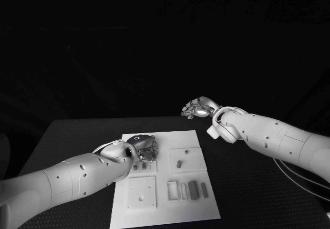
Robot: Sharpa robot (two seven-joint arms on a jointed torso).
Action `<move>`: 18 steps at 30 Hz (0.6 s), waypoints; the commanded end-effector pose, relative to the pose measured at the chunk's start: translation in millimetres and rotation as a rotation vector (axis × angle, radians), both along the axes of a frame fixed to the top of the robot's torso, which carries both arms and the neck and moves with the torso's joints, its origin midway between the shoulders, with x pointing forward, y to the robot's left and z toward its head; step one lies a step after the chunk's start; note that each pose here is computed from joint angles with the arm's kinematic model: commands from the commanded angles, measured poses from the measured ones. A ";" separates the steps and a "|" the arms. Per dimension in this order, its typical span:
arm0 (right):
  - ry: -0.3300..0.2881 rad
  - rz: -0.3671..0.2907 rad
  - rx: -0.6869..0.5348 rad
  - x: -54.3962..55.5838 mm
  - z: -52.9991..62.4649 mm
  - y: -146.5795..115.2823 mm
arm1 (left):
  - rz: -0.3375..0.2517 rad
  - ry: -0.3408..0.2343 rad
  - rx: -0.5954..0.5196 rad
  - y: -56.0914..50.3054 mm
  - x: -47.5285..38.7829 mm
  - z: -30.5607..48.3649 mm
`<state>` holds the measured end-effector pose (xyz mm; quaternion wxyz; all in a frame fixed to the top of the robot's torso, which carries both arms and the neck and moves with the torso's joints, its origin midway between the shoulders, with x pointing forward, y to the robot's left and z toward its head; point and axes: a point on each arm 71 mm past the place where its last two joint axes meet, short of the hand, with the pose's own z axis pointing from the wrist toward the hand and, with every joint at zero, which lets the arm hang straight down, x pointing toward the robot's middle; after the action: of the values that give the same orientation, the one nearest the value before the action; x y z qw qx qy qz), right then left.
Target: Assemble the parts on the task board
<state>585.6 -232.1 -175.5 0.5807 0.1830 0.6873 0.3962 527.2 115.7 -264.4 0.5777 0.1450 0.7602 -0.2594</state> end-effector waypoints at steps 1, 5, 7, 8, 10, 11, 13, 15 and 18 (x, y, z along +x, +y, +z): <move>0.004 0.017 0.003 -0.5 -0.2 2.0 | -0.019 0.019 0.027 -1.2 -3.0 -6.7; 0.004 0.017 0.004 -0.5 -0.2 2.5 | -0.020 0.020 0.027 -1.6 -3.3 -7.6; 0.004 0.017 0.003 -0.4 -0.2 2.6 | -0.019 0.016 0.026 -1.9 -3.4 -8.0; 0.004 0.017 0.004 -0.4 -0.2 2.6 | -0.018 0.015 0.025 -1.9 -3.4 -8.3; 0.003 0.018 0.004 -0.4 -0.2 2.9 | -0.012 0.005 0.020 -1.6 -3.0 -7.9; 0.004 0.018 0.004 -0.4 -0.2 3.1 | -0.010 0.002 0.018 -1.4 -2.8 -7.7; 0.004 0.019 0.004 -0.5 -0.2 3.2 | -0.008 -0.004 0.014 -0.9 -2.4 -7.3; 0.004 0.019 0.004 -0.4 -0.2 3.3 | -0.004 -0.015 0.008 -0.3 -1.8 -6.5; 0.004 0.020 0.004 -0.4 -0.2 3.7 | -0.003 -0.026 0.000 -0.1 -1.3 -5.7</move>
<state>585.7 -230.4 -175.6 0.5796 0.1822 0.6877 0.3974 527.6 115.3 -266.0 0.5857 0.1461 0.7537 -0.2599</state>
